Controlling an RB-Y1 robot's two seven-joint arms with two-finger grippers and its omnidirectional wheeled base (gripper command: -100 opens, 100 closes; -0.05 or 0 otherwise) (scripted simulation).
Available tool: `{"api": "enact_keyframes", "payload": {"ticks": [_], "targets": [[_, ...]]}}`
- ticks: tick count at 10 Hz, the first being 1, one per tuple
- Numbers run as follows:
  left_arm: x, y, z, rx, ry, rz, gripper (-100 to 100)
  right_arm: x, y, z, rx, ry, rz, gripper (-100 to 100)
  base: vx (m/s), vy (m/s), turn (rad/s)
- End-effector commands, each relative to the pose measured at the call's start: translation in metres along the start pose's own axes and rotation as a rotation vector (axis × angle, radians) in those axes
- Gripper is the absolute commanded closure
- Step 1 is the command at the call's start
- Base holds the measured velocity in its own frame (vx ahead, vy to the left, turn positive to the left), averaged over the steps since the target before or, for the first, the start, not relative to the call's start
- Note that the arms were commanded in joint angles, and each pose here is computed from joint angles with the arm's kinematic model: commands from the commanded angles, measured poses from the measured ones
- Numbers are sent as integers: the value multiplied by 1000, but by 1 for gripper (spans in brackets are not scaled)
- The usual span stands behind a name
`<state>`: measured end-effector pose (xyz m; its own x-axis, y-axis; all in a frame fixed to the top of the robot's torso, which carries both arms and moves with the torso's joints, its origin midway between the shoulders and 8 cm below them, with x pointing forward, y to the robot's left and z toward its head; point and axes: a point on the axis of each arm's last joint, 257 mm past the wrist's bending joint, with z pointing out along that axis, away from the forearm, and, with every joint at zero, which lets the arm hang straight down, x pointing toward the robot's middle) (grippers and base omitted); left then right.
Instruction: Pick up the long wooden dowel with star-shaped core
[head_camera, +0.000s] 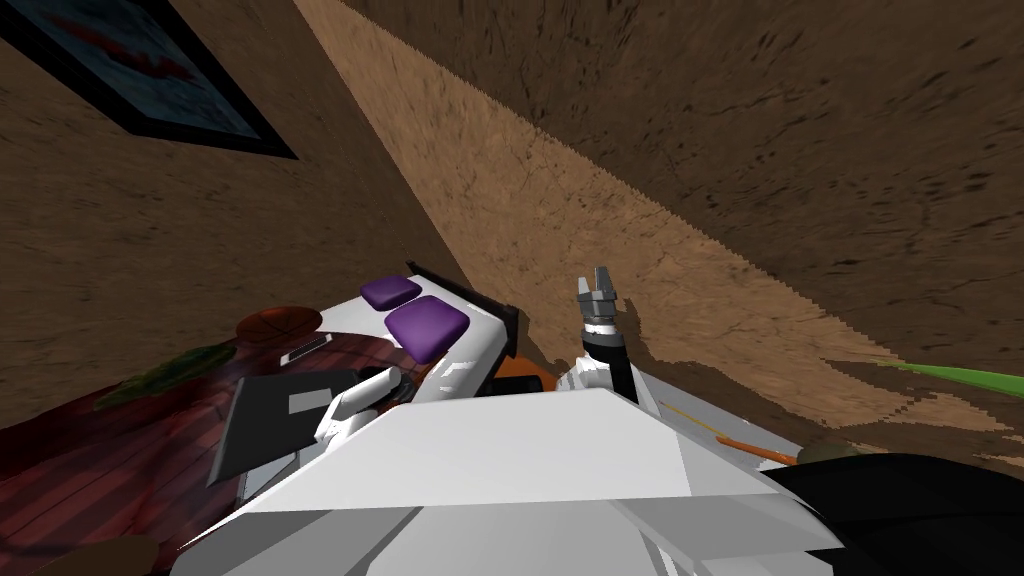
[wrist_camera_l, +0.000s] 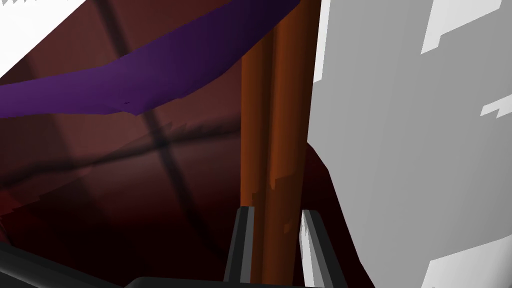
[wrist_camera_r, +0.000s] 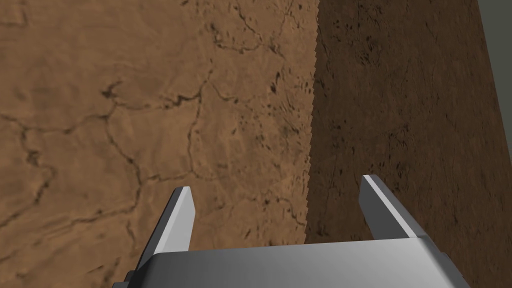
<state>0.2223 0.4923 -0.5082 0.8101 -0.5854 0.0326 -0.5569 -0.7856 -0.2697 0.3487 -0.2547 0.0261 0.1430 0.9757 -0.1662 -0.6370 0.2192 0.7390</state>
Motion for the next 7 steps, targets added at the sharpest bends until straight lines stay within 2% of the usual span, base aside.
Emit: {"api": "enact_keyframes", "payload": {"ticks": [1, 5, 6, 7], "targets": [[-2, 2, -5, -3, 0, 6, 100, 0, 0, 0, 0, 0, 0, 0, 51, -5, 59], [-8, 6, -19, -3, 3, 20, 100, 0, 0, 0, 0, 0, 0, 0, 39, -9, 33], [-7, 6, -18, -3, 3, 18, 100, 0, 0, 0, 0, 0, 0, 0, 10, -2, 6], [-8, 6, -18, -4, 3, 19, 0, 0, 0, 0, 0, 0, 0, 0, 0, 0, 0]]}}
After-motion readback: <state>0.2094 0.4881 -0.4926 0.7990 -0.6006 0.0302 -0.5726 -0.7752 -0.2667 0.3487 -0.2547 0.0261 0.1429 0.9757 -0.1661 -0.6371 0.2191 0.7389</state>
